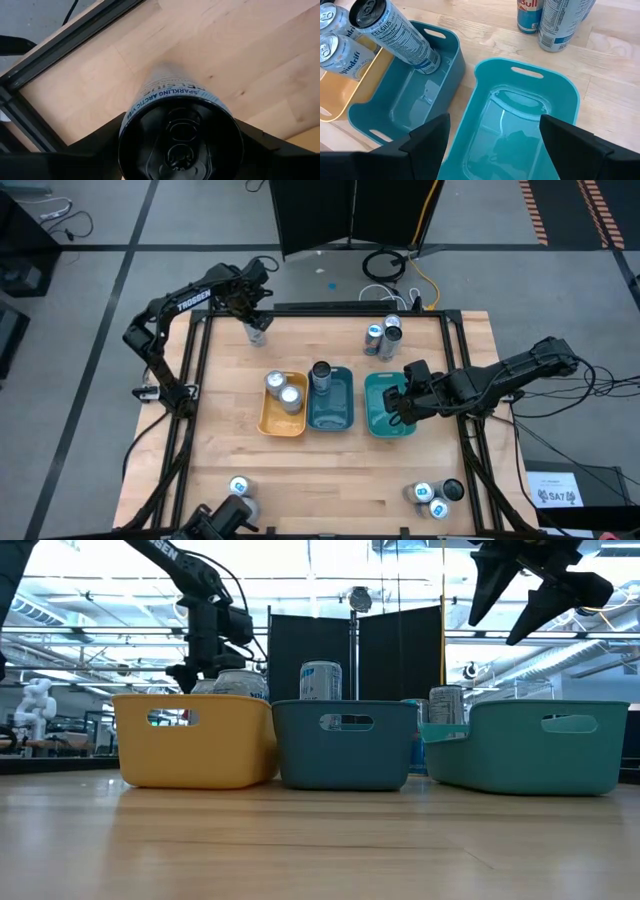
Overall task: Sort soda cans
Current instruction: Put the white-blue soda can into the blue bin
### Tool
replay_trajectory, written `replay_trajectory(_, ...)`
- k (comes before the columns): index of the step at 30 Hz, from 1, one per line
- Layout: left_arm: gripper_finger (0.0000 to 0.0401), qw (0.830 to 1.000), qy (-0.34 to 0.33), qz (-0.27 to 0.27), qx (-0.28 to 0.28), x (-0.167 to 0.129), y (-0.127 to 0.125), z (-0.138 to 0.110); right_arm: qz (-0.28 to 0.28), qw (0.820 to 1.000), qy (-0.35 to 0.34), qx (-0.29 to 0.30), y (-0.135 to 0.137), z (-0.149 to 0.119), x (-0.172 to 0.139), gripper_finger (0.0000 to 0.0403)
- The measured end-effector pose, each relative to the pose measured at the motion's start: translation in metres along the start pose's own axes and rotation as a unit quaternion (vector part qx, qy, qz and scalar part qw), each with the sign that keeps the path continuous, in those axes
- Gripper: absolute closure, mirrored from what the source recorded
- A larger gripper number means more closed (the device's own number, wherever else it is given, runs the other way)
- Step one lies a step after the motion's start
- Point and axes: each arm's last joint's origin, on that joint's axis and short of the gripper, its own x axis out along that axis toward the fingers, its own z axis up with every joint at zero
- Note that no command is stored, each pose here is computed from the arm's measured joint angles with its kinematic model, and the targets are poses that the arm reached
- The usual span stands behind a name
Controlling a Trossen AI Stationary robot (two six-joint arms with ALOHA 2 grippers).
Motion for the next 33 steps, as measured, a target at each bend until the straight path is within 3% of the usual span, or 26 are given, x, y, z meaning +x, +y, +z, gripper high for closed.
replay_trajectory(10, 0.0131, 0.983, -0.135, -0.08, 0.092, -0.06, -0.041, 0.009, -0.005, 1.0, 0.0, -0.004, -0.001, 0.0, 0.0, 0.0103)
replay_trajectory(15, 0.0131, 0.958, -0.208, -0.1, 0.172, -0.099, -0.076, 0.009, -0.006, 1.0, 0.0, -0.005, -0.001, 0.0, 0.0, 0.0103)
replay_trajectory(20, 0.013, 0.917, -0.285, -0.132, 0.247, -0.138, -0.117, 0.0, -0.007, 1.0, 0.001, -0.005, -0.002, 0.0, 0.0, 0.0103)
replay_trajectory(28, 0.0129, 0.868, -0.324, -0.179, 0.33, -0.171, -0.181, -0.016, -0.011, 1.0, 0.001, -0.007, -0.002, 0.0, 0.0, 0.0103)
replay_trajectory(33, 0.0129, 0.867, -0.282, -0.186, 0.365, -0.164, -0.215, -0.018, -0.013, 1.0, 0.004, -0.018, -0.003, 0.0, 0.0, 0.0103)
